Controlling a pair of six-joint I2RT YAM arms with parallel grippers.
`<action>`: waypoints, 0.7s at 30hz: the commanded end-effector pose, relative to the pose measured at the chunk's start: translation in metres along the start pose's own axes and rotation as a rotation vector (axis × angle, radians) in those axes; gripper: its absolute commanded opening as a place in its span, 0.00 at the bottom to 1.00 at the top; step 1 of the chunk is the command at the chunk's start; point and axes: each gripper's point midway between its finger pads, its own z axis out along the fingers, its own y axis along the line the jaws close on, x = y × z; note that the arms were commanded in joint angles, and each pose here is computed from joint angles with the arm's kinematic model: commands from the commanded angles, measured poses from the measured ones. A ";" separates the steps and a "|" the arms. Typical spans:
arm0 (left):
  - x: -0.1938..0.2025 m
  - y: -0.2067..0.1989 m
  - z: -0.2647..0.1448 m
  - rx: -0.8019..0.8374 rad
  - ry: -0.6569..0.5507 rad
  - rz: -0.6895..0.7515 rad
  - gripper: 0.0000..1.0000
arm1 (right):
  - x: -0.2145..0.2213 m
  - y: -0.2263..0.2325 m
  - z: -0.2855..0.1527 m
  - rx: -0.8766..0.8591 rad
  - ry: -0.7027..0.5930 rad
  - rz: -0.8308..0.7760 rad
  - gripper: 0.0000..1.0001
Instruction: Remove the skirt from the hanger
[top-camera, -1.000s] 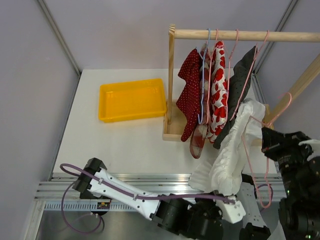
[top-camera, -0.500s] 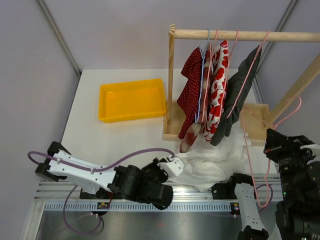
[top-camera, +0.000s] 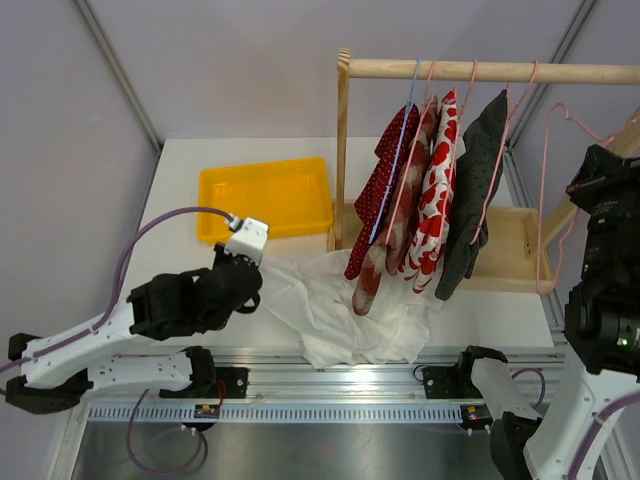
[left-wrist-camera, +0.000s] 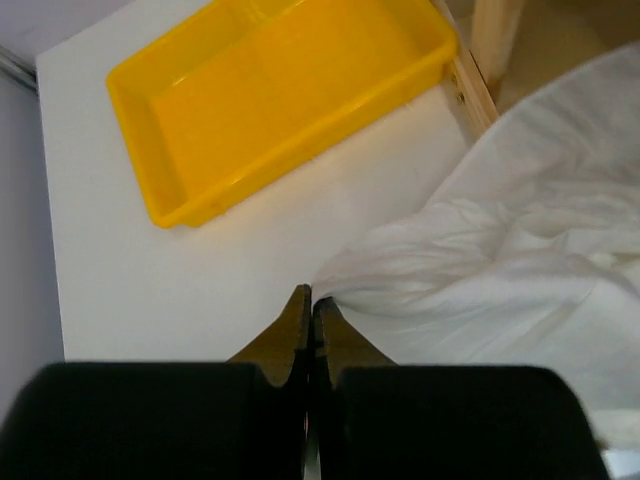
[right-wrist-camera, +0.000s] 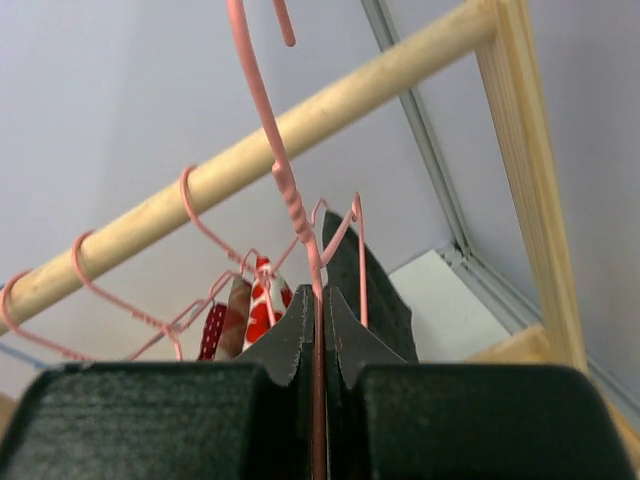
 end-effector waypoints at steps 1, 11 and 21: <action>-0.058 0.023 0.012 -0.021 -0.102 -0.014 0.00 | -0.032 0.010 0.035 -0.017 -0.160 -0.037 0.00; -0.179 0.103 0.067 -0.112 -0.198 -0.059 0.00 | 0.009 -0.002 0.141 0.050 -0.139 -0.110 0.00; -0.299 0.184 0.062 -0.236 -0.408 -0.171 0.00 | 0.069 -0.023 0.141 0.077 -0.012 -0.055 0.00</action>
